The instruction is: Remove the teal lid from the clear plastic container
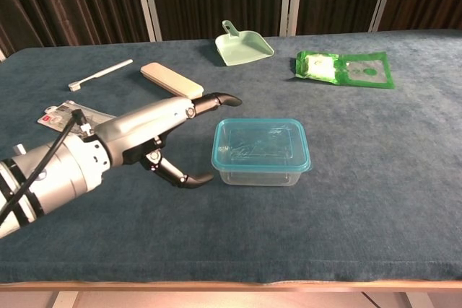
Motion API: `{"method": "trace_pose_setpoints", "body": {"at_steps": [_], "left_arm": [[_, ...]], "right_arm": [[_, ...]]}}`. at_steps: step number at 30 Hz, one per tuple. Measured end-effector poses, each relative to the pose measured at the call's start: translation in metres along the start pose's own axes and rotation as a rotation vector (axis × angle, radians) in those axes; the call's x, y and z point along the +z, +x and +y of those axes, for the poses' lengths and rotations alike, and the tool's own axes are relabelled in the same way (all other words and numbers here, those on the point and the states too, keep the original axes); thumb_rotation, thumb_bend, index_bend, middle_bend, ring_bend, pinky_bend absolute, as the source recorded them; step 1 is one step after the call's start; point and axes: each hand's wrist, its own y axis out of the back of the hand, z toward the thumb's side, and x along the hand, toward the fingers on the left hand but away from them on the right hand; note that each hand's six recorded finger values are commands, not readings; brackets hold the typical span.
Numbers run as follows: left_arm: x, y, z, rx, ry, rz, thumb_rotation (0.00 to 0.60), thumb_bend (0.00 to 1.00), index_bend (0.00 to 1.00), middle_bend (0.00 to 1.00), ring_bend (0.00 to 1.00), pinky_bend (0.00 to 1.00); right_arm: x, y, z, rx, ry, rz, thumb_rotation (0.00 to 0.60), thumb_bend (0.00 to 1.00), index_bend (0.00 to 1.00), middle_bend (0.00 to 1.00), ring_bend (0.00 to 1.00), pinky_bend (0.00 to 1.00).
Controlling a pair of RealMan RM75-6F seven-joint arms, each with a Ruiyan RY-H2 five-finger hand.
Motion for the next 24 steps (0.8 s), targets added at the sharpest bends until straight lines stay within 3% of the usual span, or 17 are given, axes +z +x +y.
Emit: {"method": "trace_pose_setpoints", "body": {"at_steps": [24], "left_arm": [[-0.004,0.044,-0.012,-0.046,0.011,0.093,0.6,0.28,0.0,0.0,0.0,0.0]], "right_arm": [[-0.005,0.001,0.002,0.002,-0.016,-0.003,0.6,0.18,0.0,0.0,0.0,0.0]]}}
